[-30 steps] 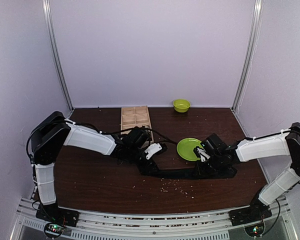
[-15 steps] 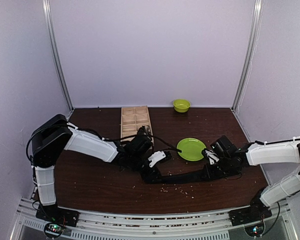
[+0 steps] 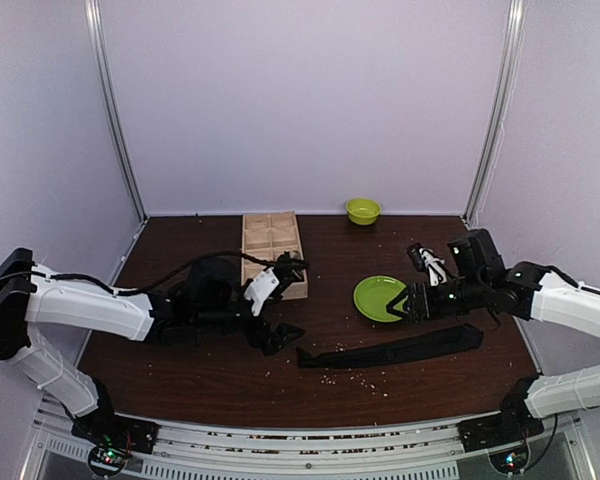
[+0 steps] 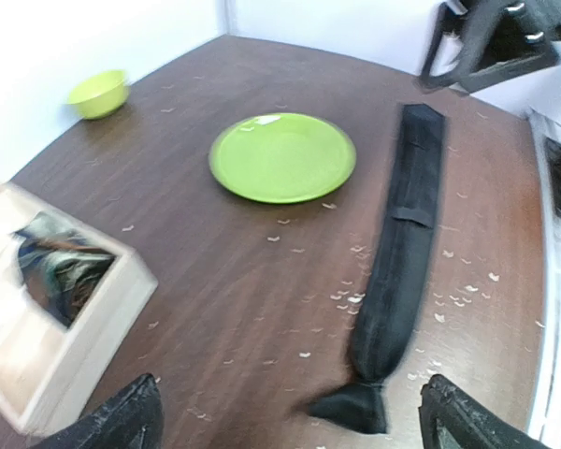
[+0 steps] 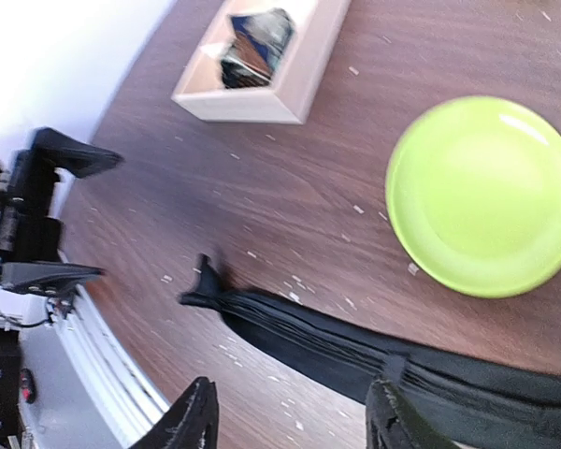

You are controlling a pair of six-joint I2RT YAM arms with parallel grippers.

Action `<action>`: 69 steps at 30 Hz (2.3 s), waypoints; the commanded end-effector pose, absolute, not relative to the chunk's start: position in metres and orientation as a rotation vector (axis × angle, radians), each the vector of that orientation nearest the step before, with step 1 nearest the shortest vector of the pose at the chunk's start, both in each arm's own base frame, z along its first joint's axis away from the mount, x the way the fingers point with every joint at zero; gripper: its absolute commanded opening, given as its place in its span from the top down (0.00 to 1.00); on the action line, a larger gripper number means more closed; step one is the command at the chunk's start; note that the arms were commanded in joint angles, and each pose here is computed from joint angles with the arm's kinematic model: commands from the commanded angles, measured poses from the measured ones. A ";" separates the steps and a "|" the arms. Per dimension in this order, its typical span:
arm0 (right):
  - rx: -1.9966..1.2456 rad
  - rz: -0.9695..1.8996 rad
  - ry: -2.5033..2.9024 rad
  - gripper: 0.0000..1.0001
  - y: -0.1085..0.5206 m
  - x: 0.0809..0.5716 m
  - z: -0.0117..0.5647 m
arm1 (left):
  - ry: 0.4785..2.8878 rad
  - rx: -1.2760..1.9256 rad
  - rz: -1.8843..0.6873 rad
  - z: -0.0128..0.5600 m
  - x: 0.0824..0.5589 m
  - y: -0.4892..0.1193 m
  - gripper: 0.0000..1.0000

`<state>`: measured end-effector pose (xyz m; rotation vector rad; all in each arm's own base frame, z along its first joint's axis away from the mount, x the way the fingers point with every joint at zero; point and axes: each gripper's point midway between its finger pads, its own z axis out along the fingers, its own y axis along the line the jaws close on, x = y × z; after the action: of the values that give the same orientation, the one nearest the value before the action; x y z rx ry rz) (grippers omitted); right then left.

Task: Roll the ties
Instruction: Adjust the tie at the center of the board.

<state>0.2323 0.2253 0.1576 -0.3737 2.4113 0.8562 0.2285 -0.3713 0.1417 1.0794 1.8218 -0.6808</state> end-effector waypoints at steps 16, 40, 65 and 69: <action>-0.559 1.054 2.597 0.80 0.357 0.225 0.081 | 1.807 1.442 -0.728 0.045 0.197 -0.373 0.09; -0.649 0.869 2.791 0.94 0.356 0.207 0.001 | 1.692 1.510 -0.838 0.045 0.194 -0.401 0.58; -0.529 0.944 2.680 0.86 0.330 0.222 0.046 | 1.664 1.476 -0.898 0.054 0.200 -0.436 0.62; -0.468 1.057 2.648 0.76 0.334 0.221 0.060 | 1.671 1.488 -0.893 0.051 0.200 -0.439 0.62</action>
<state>0.2203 0.3303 0.0418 -0.5224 2.6991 0.9601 0.1995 -0.4263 0.0450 1.4869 1.7076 -0.8684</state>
